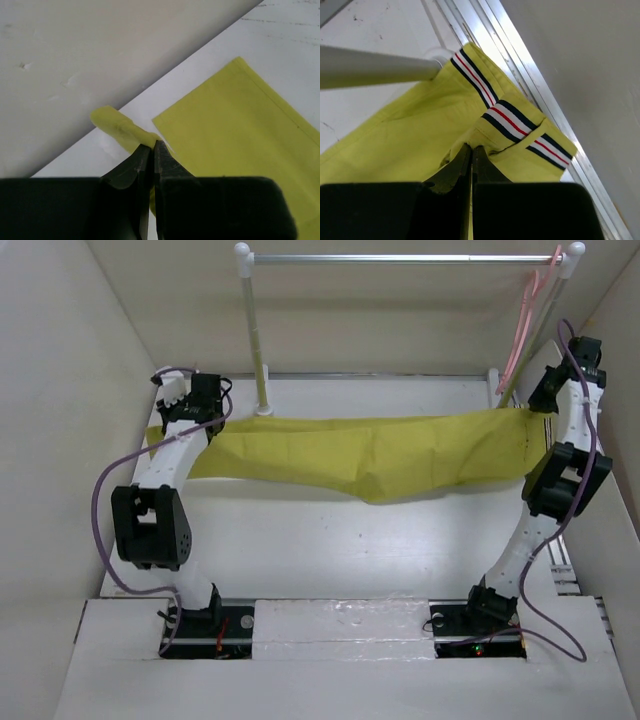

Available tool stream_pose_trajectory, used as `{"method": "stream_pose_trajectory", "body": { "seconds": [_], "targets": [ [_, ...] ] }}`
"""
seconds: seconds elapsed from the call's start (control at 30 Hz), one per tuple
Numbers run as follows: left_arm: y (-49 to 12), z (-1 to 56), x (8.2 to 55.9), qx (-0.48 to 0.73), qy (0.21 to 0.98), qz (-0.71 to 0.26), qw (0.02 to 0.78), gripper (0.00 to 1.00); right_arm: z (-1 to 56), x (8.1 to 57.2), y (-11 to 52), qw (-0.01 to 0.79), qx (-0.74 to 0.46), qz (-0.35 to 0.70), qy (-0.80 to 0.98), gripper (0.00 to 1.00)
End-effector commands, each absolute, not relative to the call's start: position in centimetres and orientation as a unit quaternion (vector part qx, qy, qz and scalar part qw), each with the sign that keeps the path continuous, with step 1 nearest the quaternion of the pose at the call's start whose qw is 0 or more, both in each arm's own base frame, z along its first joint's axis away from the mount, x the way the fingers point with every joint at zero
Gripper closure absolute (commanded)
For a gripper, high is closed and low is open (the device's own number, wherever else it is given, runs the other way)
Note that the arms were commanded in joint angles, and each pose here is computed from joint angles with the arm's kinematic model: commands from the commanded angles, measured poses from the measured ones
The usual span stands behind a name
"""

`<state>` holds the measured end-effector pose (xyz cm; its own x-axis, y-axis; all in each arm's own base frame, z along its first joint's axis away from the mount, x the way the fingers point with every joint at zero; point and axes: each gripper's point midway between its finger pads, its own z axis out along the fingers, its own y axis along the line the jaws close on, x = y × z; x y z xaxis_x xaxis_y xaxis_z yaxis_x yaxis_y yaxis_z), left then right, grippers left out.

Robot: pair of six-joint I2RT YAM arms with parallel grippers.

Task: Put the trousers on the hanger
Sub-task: Fold the trousers at the center of the board.

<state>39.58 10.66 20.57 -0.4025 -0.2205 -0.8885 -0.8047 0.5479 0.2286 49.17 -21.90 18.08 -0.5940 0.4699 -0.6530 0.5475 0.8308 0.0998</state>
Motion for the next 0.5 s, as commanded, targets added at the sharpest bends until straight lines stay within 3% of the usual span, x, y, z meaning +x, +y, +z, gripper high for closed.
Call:
{"method": "stream_pose_trajectory", "body": {
  "seconds": [0.0,0.07,0.2,0.27,0.3,0.33,0.37,0.4,0.43,0.47],
  "targets": [
    [11.9,22.5,41.6,-0.331,0.743,0.388,0.434,1.00,19.6,51.7,-23.5,0.388,0.279,-0.063,0.876,1.00],
    [11.7,23.6,44.1,-0.319,0.745,0.386,0.441,1.00,20.1,53.0,-23.4,0.398,0.276,-0.061,0.873,1.00],
    [12.6,19.1,49.0,-0.310,0.776,0.380,0.396,1.00,17.3,54.9,-22.5,0.385,0.276,-0.042,0.880,1.00],
    [13.6,19.8,51.1,-0.322,0.767,0.376,0.408,1.00,17.6,55.9,-22.8,0.408,0.284,-0.039,0.867,0.99],
    [13.4,17.3,52.3,-0.313,0.781,0.373,0.392,1.00,17.4,56.9,-21.5,0.420,0.278,-0.012,0.864,0.95],
    [13.9,17.0,52.8,-0.317,0.780,0.373,0.389,0.98,17.8,57.1,-21.5,0.428,0.280,-0.008,0.860,0.79],
    [13.8,18.0,54.1,-0.321,0.776,0.361,0.405,0.84,17.8,57.4,-20.9,0.431,0.277,-0.004,0.859,0.70],
    [13.4,16.6,55.3,-0.310,0.788,0.350,0.401,0.35,17.7,57.7,-20.1,0.435,0.273,0.003,0.858,0.39],
    [13.4,16.6,55.3,-0.310,0.788,0.350,0.401,0.35,18.3,57.6,-20.1,0.439,0.272,0.003,0.856,0.39],
    [13.3,17.0,55.7,-0.313,0.786,0.342,0.408,0.28,18.7,57.5,-19.9,0.442,0.273,0.006,0.855,0.37]
  ]
}}
